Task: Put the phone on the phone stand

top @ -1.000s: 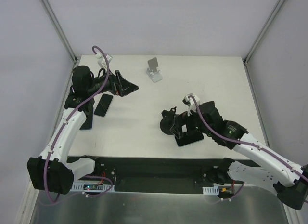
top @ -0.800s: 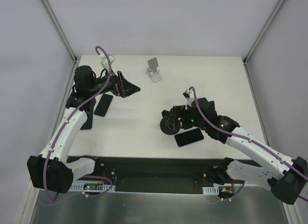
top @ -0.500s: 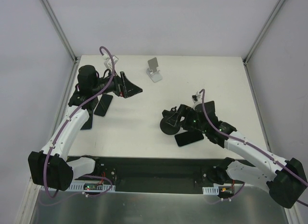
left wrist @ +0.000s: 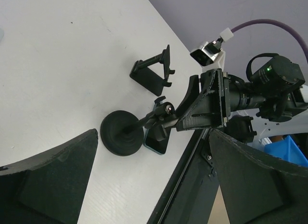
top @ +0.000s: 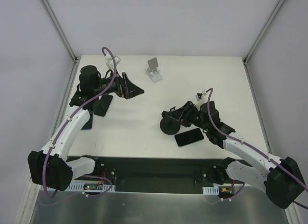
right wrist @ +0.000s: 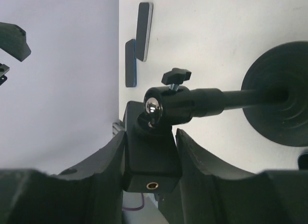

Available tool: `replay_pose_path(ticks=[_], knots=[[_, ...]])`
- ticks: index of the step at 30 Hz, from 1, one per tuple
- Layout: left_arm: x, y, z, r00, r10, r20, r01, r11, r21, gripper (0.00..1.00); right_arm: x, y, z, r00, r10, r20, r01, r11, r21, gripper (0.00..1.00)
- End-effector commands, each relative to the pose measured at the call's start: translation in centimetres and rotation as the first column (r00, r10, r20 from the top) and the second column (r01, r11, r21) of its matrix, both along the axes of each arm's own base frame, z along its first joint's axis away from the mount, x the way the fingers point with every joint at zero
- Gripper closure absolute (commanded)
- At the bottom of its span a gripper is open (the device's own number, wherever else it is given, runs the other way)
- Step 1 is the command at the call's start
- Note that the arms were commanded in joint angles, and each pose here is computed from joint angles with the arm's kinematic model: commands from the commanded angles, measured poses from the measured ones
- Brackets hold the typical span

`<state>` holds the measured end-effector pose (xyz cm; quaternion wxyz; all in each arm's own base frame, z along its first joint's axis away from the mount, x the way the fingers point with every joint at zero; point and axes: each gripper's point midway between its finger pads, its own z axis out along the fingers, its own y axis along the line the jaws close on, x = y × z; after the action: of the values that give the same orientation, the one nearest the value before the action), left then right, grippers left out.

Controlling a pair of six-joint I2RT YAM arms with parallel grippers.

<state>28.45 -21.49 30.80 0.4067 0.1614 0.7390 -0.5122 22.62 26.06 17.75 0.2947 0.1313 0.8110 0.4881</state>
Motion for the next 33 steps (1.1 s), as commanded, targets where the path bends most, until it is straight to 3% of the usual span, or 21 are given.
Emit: replay_pose_path(ticks=[1, 3, 4, 9, 15, 20, 29, 33], knots=[[-0.6, -0.5, 2.0, 0.997, -0.03, 0.073, 0.031, 0.999, -0.01, 0.03, 0.3, 1.1, 1.9, 0.999, 0.027, 0.033, -0.03, 0.994, 0.103, 0.74], [-0.6, -0.5, 2.1, 0.997, -0.024, 0.073, 0.025, 1.0, -0.008, 0.03, 0.3, 1.5, 1.4, 0.997, 0.064, 0.033, -0.067, 0.993, 0.1, 0.86], [-0.4, -0.5, 2.3, 0.998, -0.002, 0.063, 0.002, 1.0, -0.009, 0.04, 0.2, 1.9, 1.7, 0.995, 0.091, 0.048, -0.096, 0.989, 0.111, 0.98], [-1.0, -0.9, 3.2, 0.997, -0.011, -0.072, 0.007, 0.999, -0.054, 0.1, -0.5, 5.1, 3.9, 0.939, 0.314, 0.143, -0.334, 0.93, 0.153, 0.99], [-0.6, -0.9, 1.9, 0.998, -0.01, -0.057, 0.009, 1.0, -0.024, 0.11, -0.5, 7.3, 5.2, 0.856, 0.48, 0.189, -0.512, 0.838, 0.188, 0.99], [-0.3, -0.8, -0.7, 0.997, -0.02, -0.077, 0.021, 1.0, 0.009, 0.12, 0.1, 8.3, 3.7, 0.837, 0.525, 0.154, -0.547, 0.806, 0.227, 0.99], [-1.9, -1.0, -1.3, 0.992, -0.102, -0.077, 0.102, 0.995, -0.004, 0.14, 0.8, 9.2, 3.3, 0.817, 0.529, 0.231, -0.577, 0.747, 0.33, 0.99], [-2.0, -1.0, -1.5, 0.991, -0.103, -0.082, 0.103, 0.995, -0.004, 0.14, 0.9, 9.2, 1.9, 0.824, 0.531, 0.197, -0.565, 0.751, 0.341, 0.99]])
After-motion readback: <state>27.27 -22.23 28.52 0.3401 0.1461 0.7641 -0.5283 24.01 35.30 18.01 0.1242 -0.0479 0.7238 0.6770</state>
